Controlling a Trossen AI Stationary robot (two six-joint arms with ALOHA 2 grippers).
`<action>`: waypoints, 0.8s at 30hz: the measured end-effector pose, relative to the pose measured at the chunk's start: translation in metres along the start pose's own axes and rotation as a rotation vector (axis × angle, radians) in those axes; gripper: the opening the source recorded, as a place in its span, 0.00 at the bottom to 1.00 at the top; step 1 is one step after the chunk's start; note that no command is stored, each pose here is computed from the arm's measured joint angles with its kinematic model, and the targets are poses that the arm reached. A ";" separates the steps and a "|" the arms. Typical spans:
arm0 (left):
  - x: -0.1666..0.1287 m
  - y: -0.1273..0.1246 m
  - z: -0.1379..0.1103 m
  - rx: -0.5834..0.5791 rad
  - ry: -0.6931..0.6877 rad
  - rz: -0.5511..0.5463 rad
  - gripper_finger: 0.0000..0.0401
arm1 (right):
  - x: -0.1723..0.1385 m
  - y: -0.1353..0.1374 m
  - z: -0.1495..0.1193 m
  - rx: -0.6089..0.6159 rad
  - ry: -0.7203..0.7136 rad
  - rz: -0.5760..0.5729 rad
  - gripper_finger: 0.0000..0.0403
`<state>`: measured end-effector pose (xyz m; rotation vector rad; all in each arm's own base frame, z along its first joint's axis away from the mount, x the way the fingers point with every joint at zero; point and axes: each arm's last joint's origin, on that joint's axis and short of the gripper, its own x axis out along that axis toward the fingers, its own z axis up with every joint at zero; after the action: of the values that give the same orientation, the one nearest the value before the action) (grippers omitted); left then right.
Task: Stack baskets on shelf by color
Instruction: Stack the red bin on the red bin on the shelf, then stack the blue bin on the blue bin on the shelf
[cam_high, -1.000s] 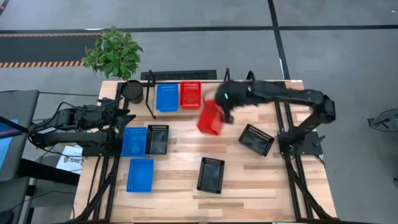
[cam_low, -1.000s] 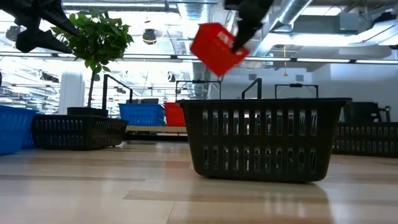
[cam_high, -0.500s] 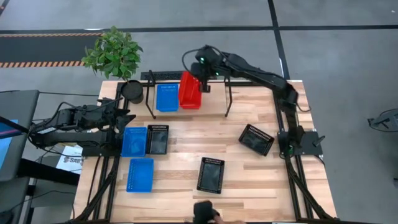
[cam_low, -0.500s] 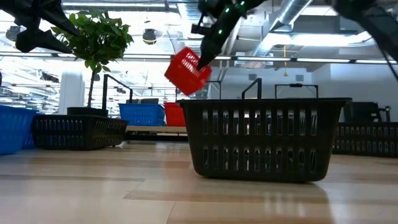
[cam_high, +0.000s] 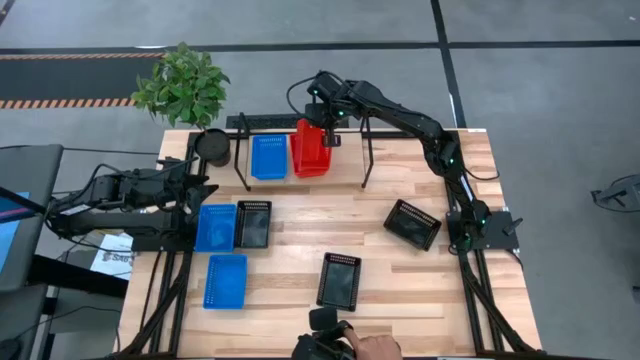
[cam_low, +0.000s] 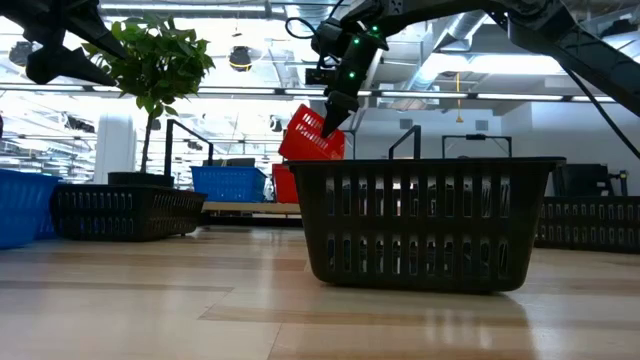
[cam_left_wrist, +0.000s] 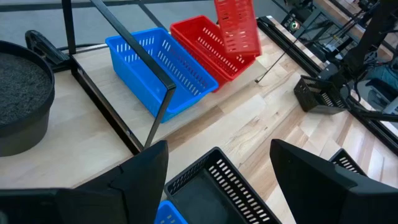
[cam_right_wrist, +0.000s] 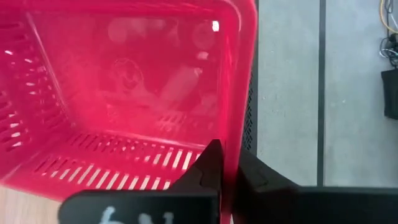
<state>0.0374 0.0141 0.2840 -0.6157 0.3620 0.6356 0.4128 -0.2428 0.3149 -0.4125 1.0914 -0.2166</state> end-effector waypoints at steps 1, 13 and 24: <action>0.000 0.000 0.000 0.000 0.000 -0.001 0.67 | 0.000 0.000 0.000 0.000 -0.001 0.001 0.09; 0.000 0.000 0.000 0.000 -0.002 0.001 0.67 | 0.000 0.000 0.001 -0.011 -0.020 0.011 0.21; 0.000 0.000 0.000 0.001 -0.003 0.003 0.67 | -0.008 0.004 0.013 0.151 -0.090 -0.013 0.40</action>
<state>0.0374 0.0142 0.2840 -0.6137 0.3607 0.6390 0.4209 -0.2332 0.3247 -0.2916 0.9771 -0.2868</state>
